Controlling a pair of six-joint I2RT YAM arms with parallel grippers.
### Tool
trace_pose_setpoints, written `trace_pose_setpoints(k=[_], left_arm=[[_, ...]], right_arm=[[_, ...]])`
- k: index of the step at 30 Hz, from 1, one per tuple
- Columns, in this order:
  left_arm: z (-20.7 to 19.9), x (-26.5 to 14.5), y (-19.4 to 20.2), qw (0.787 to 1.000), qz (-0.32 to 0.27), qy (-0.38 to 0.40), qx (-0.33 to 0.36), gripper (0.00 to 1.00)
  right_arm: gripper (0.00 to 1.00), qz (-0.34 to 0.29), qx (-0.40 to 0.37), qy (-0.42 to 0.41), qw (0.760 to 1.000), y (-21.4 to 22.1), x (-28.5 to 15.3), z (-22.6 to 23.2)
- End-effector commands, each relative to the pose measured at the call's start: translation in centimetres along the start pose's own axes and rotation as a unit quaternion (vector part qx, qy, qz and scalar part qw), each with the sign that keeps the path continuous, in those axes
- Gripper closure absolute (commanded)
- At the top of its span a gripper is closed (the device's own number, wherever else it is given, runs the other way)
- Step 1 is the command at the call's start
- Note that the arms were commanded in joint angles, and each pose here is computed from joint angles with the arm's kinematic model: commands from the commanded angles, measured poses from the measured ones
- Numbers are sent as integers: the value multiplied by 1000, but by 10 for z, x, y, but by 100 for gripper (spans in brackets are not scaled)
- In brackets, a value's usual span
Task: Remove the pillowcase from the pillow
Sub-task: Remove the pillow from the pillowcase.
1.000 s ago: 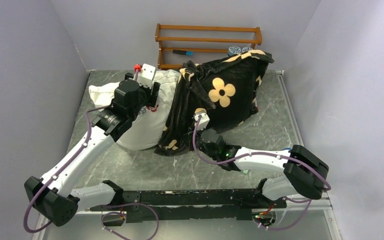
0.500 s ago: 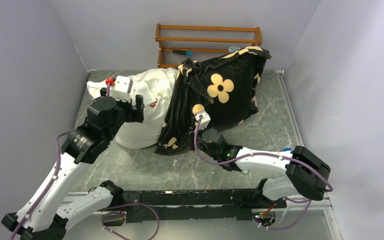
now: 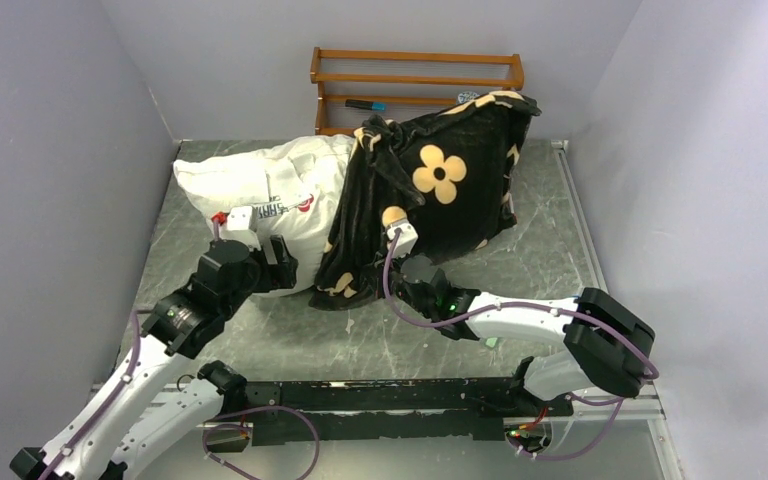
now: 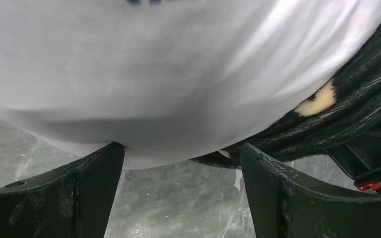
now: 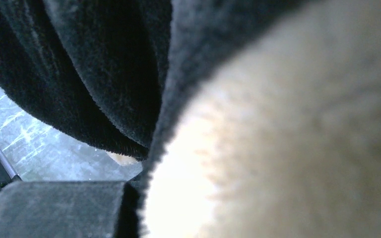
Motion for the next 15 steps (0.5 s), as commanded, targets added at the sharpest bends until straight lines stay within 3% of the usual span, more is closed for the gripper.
trace_pose_setpoints(k=[1, 11, 15], left_arm=[[-18, 15, 3, 997, -25, 55, -50, 8], [-4, 62, -1, 983, -151, 49, -97, 7], [-2, 75, 2, 979, -168, 46, -103, 14]], right_arm=[[100, -18, -7, -2, 1000, -15, 5, 3], [100, -15, -14, -7, 1000, -15, 9, 5], [100, -12, -16, -8, 1000, -15, 8, 6]])
Point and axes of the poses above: each gripper's point midway between its finger pads, its own x axis out along the fingers, its own z axis along the line the jaws close on, y = z × x, the point moved 2 cm from there along -x, back along the fingers, and after that the axes turned 12 degrees about -x, right-handed, at the moved point
